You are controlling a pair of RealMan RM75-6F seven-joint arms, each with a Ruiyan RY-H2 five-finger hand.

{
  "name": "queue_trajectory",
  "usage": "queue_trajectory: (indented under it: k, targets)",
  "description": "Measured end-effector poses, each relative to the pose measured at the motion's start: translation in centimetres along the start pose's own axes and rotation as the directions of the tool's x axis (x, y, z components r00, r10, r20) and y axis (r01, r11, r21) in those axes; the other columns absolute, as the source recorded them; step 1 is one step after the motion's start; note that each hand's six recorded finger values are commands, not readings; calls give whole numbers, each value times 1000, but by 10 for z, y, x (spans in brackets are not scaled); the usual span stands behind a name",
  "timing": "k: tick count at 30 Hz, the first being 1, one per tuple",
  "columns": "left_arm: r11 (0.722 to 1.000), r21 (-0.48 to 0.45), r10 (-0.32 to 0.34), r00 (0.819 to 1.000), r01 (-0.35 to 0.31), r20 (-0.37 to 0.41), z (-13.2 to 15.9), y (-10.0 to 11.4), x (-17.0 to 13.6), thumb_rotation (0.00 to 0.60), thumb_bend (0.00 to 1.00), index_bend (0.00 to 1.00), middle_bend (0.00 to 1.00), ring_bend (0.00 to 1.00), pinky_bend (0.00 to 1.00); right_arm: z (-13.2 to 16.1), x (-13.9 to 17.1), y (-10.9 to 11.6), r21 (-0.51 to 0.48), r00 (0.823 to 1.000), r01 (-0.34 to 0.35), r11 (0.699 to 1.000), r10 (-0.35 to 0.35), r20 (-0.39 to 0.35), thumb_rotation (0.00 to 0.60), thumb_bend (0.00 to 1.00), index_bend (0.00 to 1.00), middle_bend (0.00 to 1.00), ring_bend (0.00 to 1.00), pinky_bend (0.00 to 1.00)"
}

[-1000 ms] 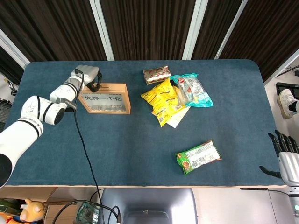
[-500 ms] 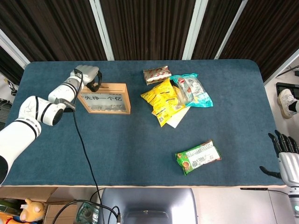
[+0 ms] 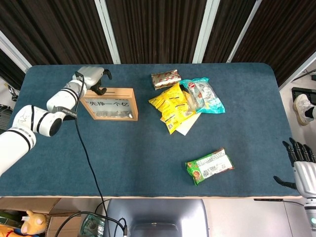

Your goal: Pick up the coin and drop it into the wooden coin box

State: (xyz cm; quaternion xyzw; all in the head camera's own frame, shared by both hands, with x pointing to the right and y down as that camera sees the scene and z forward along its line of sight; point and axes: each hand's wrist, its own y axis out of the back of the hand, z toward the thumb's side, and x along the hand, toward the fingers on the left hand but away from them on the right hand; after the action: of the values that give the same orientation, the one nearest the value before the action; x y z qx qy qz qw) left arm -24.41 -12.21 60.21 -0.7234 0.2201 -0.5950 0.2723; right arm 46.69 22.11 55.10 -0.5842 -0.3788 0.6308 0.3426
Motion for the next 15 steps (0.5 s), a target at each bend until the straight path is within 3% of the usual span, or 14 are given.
queue_trajectory:
  k: [4, 7, 9, 12, 15]
  targets:
    - [994, -46, 105, 992, -102, 73, 1, 5, -21, 600, 432, 19, 212, 179, 449, 3, 2, 0, -3, 1000, -7, 1000, 7, -15, 600, 174, 0, 0, 0, 0]
    - [980, -73, 195, 972, -187, 131, -3, 3, -49, 600, 431, 0, 67, 28, 240, 5, 5, 1, -9, 1000, -4, 1000, 4, -28, 600, 175, 0, 0, 0, 0]
    - [966, -83, 255, 952, -244, 167, -11, -5, -74, 600, 430, 0, 10, 0, 160, 6, 7, 3, -12, 999, -1, 1000, 1, -36, 600, 174, 0, 0, 0, 0]
    - [944, -77, 329, 923, -320, 199, -33, -25, -116, 600, 419, 0, 0, 0, 101, 8, 11, 3, -17, 999, -5, 1000, 5, -48, 600, 175, 0, 0, 0, 0]
    - [935, -49, 353, 917, -350, 185, -68, -64, -163, 600, 414, 0, 0, 0, 71, 10, 15, 5, -19, 998, -5, 1000, 4, -57, 600, 175, 0, 0, 0, 0]
